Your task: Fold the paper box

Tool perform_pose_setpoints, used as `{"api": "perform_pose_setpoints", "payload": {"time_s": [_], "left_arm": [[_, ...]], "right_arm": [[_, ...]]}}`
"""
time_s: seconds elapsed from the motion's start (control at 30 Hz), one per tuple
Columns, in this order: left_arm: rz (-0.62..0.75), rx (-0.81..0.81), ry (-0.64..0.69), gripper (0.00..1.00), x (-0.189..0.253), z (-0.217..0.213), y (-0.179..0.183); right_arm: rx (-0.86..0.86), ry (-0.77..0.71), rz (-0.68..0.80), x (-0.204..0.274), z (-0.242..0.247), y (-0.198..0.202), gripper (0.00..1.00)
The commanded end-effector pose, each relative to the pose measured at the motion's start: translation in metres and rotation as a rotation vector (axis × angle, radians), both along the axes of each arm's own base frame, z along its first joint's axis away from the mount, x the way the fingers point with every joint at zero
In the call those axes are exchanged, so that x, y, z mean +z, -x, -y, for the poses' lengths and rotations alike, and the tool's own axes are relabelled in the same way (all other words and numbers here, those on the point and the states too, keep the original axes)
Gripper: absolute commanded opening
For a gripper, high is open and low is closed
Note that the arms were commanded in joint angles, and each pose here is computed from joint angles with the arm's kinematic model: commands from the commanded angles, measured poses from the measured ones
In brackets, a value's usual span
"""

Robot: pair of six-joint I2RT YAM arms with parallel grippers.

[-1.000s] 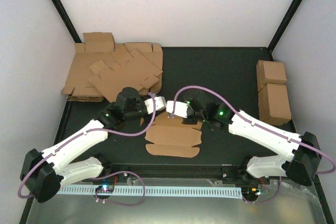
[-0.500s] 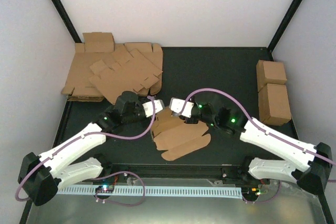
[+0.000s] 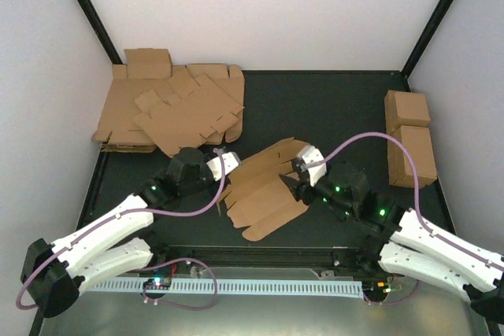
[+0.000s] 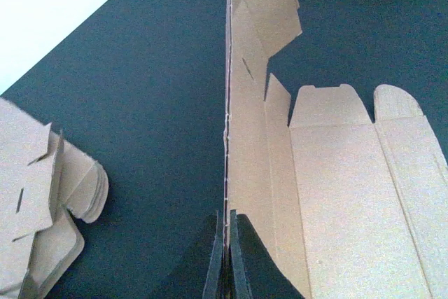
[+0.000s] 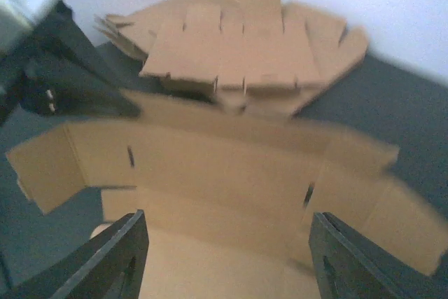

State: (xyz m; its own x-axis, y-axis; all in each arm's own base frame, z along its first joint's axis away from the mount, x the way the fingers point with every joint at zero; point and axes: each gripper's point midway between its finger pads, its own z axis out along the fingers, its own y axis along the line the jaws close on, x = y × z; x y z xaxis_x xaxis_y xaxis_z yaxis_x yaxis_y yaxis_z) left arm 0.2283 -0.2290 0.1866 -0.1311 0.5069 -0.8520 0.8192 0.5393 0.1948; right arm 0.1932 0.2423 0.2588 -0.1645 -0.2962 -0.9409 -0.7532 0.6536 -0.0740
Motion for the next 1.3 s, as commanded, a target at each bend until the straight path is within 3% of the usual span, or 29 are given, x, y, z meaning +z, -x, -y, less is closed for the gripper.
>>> {"api": "perform_pose_setpoints", "payload": {"time_s": [0.0,0.13,0.43,0.63,0.9,1.1,1.27], "left_arm": [[0.022,0.118,0.036,0.02,0.007,-0.009,-0.008],[0.012,0.132,0.035,0.02,-0.002,-0.005,-0.005],[-0.016,0.282,0.006,0.02,-0.023,-0.021,-0.01],[-0.012,0.282,0.07,0.01,-0.012,-0.019,-0.01],[-0.038,0.24,0.163,0.01,-0.008,-0.012,0.0],[-0.086,0.22,0.237,0.02,-0.004,-0.006,0.003],[-0.095,0.216,0.285,0.01,0.005,-0.008,0.005]], "right_arm": [[-0.076,-0.274,-0.345,-0.046,-0.001,0.016,0.65],[-0.111,-0.319,-0.529,-0.086,-0.011,0.02,0.6],[-0.279,-0.24,-0.66,-0.151,0.002,-0.009,0.48],[-0.354,-0.289,-0.767,-0.174,0.019,-0.04,0.32],[-0.29,-0.35,-0.832,-0.179,0.019,-0.078,0.32],[-0.282,-0.425,-0.923,-0.2,0.015,-0.1,0.24],[-0.252,-0.499,-0.867,-0.195,0.02,-0.113,0.27]]}}
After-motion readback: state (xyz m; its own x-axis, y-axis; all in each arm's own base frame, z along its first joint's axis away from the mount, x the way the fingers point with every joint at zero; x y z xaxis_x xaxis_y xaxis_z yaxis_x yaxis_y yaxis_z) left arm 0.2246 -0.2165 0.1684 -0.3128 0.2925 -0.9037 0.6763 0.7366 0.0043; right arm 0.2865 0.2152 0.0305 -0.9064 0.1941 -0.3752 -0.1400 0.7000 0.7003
